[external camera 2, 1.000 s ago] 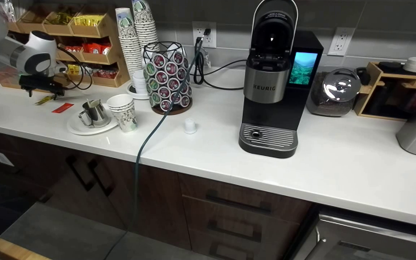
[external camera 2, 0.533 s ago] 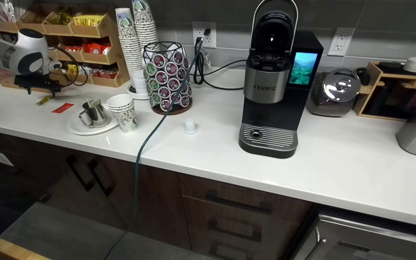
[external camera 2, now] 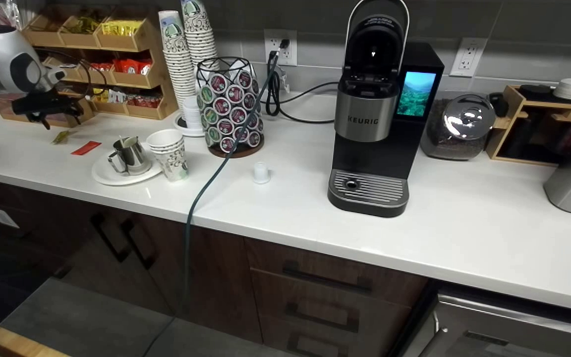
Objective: Put the yellow sachet on the rack
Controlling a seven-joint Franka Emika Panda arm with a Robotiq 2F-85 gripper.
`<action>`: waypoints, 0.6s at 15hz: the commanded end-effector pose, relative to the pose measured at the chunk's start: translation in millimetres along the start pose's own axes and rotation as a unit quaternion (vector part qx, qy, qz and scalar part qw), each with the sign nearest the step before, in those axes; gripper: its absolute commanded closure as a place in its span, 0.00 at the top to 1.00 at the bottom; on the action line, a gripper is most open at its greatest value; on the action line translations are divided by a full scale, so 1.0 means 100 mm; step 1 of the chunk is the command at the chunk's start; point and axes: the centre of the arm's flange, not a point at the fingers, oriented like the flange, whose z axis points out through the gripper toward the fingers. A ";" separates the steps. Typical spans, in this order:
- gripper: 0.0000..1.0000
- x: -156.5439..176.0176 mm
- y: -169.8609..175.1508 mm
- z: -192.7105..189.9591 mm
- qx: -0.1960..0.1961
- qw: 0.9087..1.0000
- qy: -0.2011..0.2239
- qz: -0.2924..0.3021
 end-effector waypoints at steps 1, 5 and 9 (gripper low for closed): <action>1.00 0.00 -0.01 0.00 -0.009 1.000 -0.002 -0.010; 1.00 0.12 0.02 0.10 -0.007 0.999 0.037 -0.005; 0.89 0.22 0.12 0.19 0.000 0.998 0.055 0.025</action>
